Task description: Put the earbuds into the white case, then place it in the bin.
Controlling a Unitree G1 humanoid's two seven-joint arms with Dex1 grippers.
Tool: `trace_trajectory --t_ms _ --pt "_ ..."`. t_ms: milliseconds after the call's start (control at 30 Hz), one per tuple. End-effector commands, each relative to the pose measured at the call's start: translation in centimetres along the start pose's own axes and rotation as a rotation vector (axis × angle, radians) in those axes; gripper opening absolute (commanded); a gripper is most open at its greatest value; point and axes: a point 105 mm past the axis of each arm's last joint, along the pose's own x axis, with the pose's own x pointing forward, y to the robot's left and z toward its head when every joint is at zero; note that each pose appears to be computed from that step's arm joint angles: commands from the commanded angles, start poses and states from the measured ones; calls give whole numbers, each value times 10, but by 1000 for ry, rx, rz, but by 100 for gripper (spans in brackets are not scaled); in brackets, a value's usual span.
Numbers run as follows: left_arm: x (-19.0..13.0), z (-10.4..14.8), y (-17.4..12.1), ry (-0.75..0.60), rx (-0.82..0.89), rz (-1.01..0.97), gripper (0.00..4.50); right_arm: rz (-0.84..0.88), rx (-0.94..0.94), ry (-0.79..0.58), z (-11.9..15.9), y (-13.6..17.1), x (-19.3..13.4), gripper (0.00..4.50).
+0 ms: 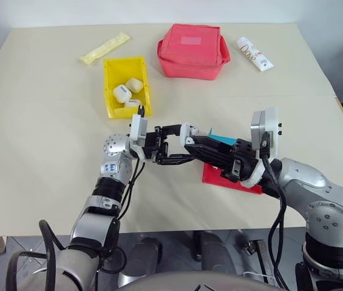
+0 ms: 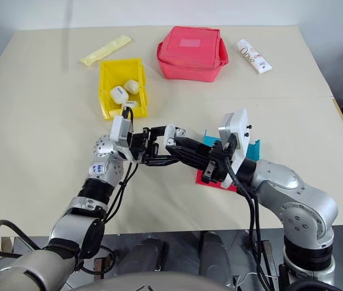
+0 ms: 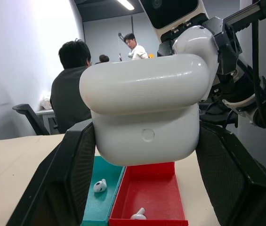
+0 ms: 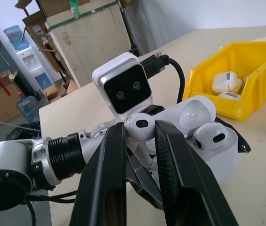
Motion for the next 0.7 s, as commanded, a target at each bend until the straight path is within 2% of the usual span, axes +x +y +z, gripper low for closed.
trace_trajectory --t_ms 33,400,700 --pt "6 11 -14 -31 44 -142 285 -5 -13 -5 -1 -1 -2 49" --pt "1 9 -17 -10 39 -141 285 -25 -40 -15 2 -5 -7 49" --pt "6 13 -12 -35 52 -124 285 5 11 17 -13 0 -6 49"
